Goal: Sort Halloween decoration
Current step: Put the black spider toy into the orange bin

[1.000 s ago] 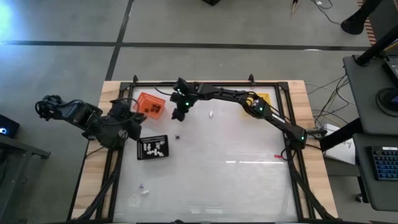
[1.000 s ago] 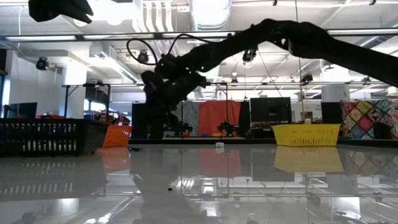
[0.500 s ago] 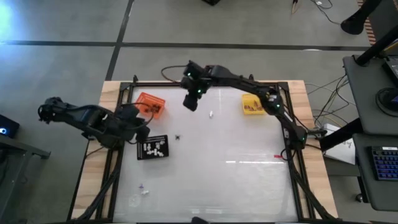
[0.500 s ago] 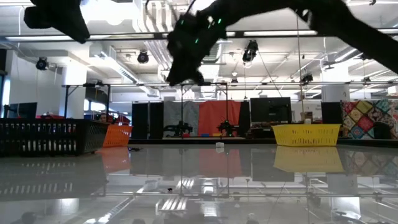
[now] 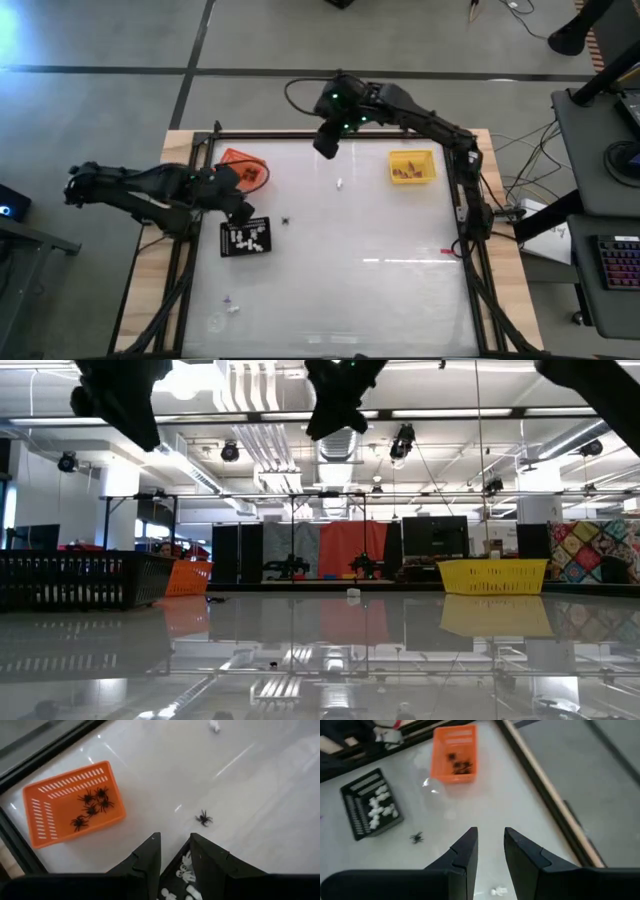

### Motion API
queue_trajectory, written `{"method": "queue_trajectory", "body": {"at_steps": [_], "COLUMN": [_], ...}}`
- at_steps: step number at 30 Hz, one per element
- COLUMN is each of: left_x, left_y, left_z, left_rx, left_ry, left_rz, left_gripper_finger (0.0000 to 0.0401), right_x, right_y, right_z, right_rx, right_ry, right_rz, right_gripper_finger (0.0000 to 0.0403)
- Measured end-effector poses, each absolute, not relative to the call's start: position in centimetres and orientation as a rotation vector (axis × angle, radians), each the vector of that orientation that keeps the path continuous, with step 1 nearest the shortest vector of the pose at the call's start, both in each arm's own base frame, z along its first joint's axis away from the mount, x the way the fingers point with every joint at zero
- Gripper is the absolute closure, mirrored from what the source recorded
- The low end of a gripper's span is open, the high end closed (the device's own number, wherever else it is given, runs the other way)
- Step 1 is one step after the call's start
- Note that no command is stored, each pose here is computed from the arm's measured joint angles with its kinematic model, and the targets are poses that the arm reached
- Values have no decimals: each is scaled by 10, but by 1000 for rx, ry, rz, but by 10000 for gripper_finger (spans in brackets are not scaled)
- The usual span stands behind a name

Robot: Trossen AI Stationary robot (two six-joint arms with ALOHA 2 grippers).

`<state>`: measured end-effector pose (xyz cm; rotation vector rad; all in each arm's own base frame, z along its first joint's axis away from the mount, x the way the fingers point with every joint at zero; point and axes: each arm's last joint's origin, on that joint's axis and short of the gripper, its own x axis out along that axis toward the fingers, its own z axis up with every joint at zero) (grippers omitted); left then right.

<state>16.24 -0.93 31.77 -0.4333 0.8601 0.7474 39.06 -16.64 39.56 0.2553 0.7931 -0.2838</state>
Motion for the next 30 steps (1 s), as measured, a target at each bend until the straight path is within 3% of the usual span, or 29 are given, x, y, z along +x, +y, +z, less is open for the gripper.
{"method": "queue_trajectory", "body": {"at_steps": [13, 30], "left_x": [214, 273], "left_y": [31, 43], "left_z": [293, 225], "left_rx": [-452, -566], "left_ry": [1006, 1235], "left_rz": [607, 530], "left_gripper_finger": [314, 314], "right_x": [369, 364], "right_y": [-158, -155], "right_z": [410, 404], "right_rx": [337, 370], "right_ry": [830, 910], "right_rz": [-342, -349], "right_gripper_finger": [316, 316]}}
